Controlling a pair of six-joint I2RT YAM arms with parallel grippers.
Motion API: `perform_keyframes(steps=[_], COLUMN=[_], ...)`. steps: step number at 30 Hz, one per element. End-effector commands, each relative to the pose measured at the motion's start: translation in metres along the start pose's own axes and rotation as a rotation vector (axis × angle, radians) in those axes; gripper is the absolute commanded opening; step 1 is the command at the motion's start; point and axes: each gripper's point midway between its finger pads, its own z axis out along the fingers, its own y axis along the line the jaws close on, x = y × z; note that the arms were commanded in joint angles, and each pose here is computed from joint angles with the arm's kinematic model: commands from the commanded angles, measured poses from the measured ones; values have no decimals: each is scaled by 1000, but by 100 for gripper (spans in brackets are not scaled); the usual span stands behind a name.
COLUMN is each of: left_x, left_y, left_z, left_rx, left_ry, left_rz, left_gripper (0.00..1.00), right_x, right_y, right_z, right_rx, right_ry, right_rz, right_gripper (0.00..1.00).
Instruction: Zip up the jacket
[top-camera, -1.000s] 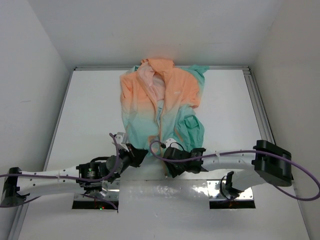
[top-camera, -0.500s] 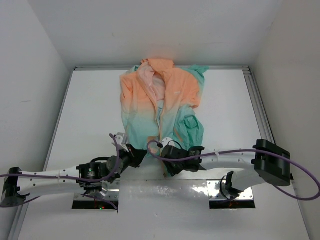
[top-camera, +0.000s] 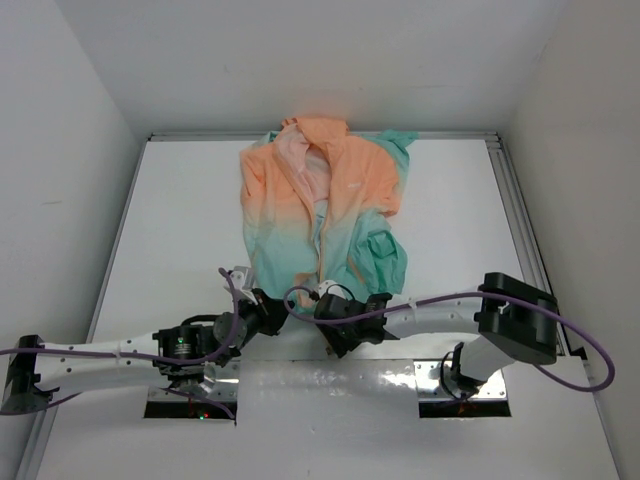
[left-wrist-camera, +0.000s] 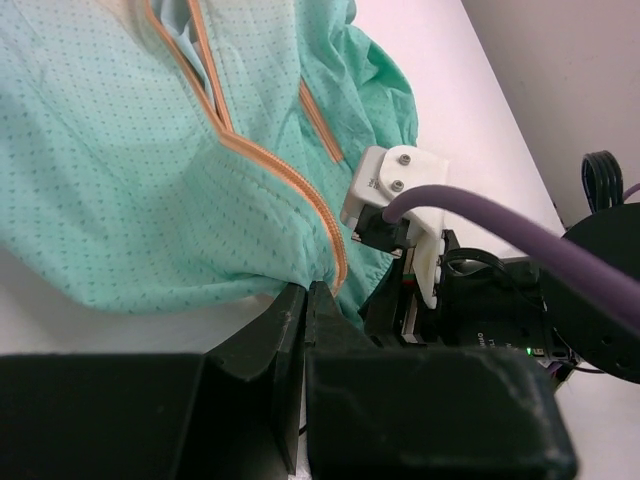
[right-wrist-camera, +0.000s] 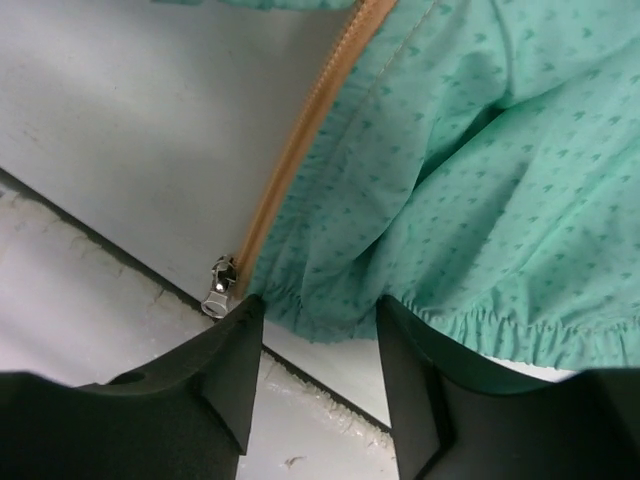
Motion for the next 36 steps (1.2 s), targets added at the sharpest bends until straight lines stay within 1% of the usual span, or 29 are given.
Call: perform_keyframes(steps=[1,3,4,6,7,10,11,13,15,18,20,21,23,24,25,26,29,30,33,36], left_x=[-8,-12,-9,-10,-11,-9,-7,-6,-8,-6,-7,-11,-15,-19,-19,-18,-29,-28,-37,-41], left_y=[-3,-2,1,1,0,2,3,3,1,-2,-11,-17,-27,-33,-36,-37,-50,-49,-57,-61], left_z=[0,-1,-1,-2,-2,-2,-2,-2,-2,-2,-1,-1,1,1,2,3,5,6,6,7], left_rx=[-2,-9,-12,0,1,-9,-10,-7,-3,18,50,63,85,103,109,108,127,122,129,133], left_ry=[-23,-34,-33,-40,-42,-34,-31,-27,-26,-25,-27,-26,-30,-38,-38,-37,-57,-56,-77,-82], left_rz=[-23,-33,-33,-45,-46,-42,-43,-47,-45,-54,-66,-63,-65,-77,-80,-82,-113,-108,-134,-141], left_gripper=[0,0,0,0,0,0,0,0,0,0,0,0,0,0,0,0,0,0,0,0], right_x=[-7,2,6,13,12,13,14,11,7,-14,-32,-63,-71,-92,-97,-93,-110,-105,-115,-115], right_y=[6,2,2,-2,-2,-2,-2,-1,-1,5,13,25,23,25,24,19,12,7,-2,-6], right_z=[5,9,11,13,13,13,13,11,6,-9,-20,-44,-56,-79,-86,-85,-116,-110,-135,-146], right_rx=[-7,4,6,17,15,15,14,8,-5,-80,-157,-246,-294,-350,-368,-374,-452,-428,-483,-504], right_ry=[-11,11,19,30,22,21,23,7,-32,-176,-303,-458,-559,-681,-725,-747,-916,-913,-1049,-1107], right_rz=[-1,9,16,35,39,49,51,65,80,120,150,199,253,297,323,345,438,443,511,503], right_gripper=[47,43,37,30,21,10,3,0,0,0,0,0,0,0,0,0,0,0,0,0])
